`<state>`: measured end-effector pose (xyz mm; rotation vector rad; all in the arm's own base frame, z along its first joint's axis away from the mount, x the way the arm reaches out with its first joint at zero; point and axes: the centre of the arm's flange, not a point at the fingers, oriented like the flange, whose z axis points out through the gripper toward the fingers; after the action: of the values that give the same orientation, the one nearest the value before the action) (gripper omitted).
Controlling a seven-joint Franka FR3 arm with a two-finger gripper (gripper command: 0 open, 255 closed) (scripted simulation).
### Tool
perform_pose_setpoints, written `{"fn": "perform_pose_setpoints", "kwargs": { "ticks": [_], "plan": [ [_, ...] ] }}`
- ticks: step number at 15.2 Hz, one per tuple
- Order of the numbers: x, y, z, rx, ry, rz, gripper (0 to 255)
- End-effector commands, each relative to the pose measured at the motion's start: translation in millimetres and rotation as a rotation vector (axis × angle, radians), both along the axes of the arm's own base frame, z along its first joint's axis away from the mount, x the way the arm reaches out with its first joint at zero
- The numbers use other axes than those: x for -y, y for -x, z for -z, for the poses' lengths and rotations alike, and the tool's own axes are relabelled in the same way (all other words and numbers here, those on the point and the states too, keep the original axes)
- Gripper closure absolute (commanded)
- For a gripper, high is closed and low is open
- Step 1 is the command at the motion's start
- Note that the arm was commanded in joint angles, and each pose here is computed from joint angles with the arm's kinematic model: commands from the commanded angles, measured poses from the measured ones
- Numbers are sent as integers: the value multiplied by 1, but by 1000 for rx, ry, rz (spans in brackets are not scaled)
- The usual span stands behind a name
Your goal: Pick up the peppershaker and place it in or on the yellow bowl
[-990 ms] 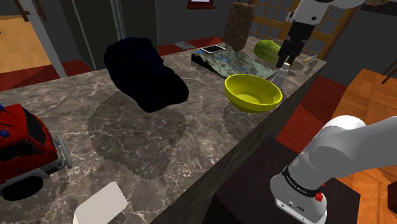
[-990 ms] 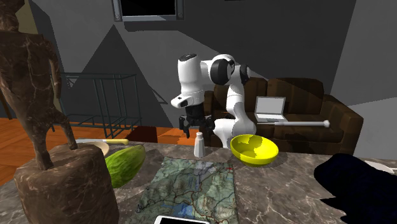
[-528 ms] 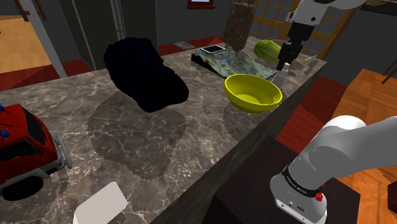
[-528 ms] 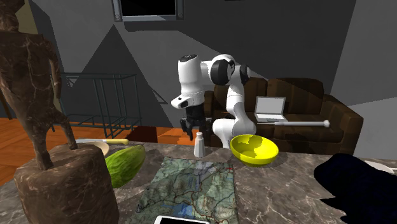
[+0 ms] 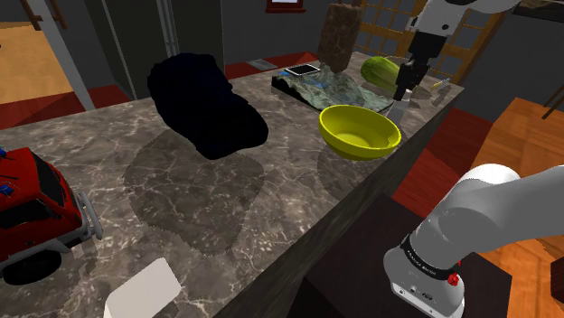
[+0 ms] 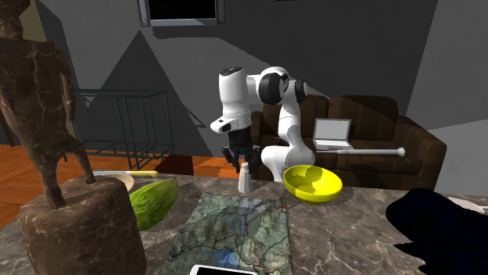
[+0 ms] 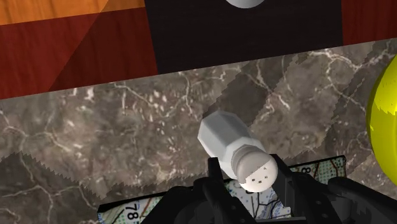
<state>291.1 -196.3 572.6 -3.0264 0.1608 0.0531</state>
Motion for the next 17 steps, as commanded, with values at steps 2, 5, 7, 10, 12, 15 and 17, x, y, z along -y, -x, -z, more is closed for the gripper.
{"fn": "perform_pose_setpoints", "kwargs": {
  "ticks": [2,5,7,10,12,15,17],
  "plan": [
    [0,0,-5,-1,-1,-1,255],
    [0,0,-21,-1,-1,0,255],
    [0,0,-31,-1,-1,0,255],
    [0,0,-47,-1,-1,0,255],
    [0,0,-58,-1,-1,0,255],
    [0,0,-73,-1,-1,0,255],
    [0,0,-84,-1,-1,0,255]
  ]
}}
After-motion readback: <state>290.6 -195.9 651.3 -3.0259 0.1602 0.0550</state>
